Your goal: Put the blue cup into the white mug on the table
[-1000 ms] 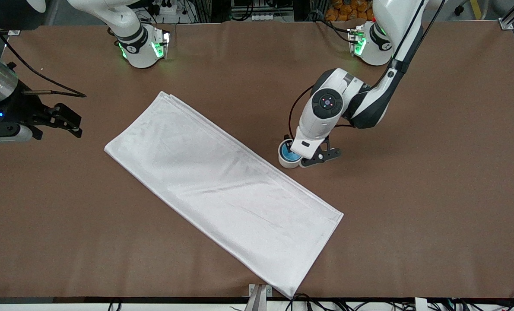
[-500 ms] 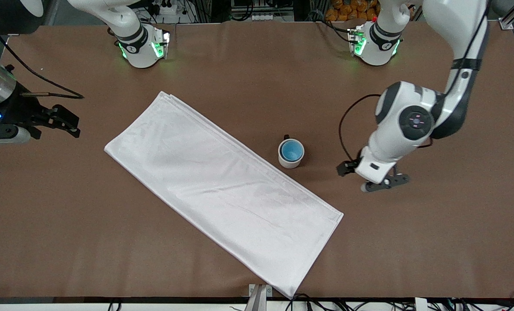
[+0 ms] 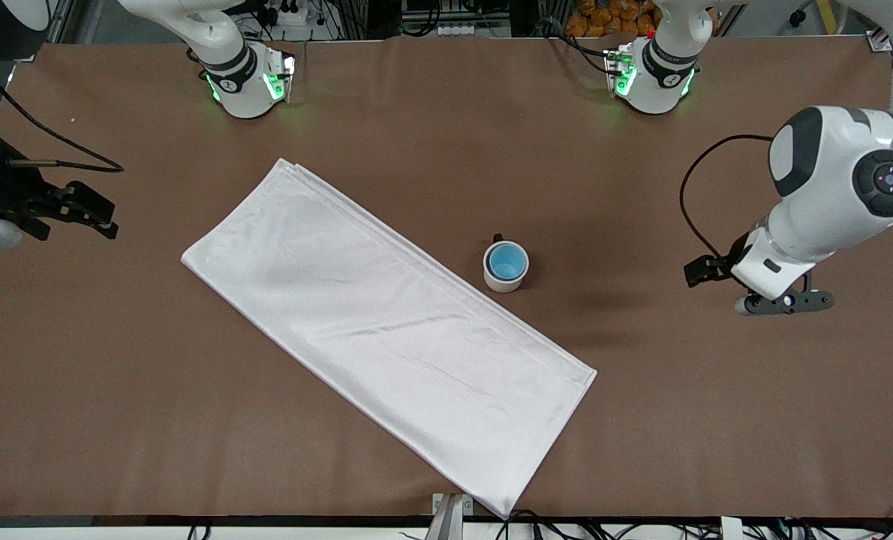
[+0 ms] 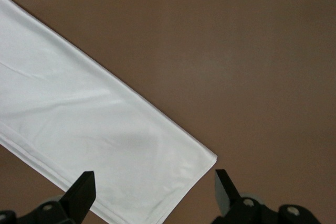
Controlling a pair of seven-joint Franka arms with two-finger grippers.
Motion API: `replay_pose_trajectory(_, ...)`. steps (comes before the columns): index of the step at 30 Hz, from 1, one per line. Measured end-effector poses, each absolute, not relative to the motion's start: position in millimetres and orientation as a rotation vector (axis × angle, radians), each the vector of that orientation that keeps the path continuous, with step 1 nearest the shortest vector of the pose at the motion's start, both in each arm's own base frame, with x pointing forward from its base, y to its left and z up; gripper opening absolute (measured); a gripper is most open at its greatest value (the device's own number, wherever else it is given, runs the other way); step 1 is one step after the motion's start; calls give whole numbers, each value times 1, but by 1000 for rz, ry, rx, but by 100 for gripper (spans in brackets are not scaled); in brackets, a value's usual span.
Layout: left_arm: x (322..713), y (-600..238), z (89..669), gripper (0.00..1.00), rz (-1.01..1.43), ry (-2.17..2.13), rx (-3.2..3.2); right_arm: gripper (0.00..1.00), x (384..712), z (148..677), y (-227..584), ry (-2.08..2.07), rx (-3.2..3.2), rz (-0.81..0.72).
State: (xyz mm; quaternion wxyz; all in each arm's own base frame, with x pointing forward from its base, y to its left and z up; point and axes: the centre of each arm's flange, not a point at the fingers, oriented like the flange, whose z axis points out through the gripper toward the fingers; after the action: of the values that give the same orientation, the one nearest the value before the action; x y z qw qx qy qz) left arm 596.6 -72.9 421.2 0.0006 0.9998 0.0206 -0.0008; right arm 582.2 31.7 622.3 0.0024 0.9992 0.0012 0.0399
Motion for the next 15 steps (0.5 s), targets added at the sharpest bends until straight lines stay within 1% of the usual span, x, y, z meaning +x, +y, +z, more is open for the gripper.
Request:
replay_pose_trajectory(7, 541, -63, 448, 100, 21, 73, 3177, 100, 580, 623, 26, 7, 3134, 122)
replay_pose_trajectory(12, 504, -62, 457, 100, 34, 73, 3200, 100, 579, 621, 22, 13, 3134, 114)
replay_pose_trajectory(15, 489, -60, 461, 100, 46, 76, 3209, 100, 578, 620, 20, 11, 3134, 113)
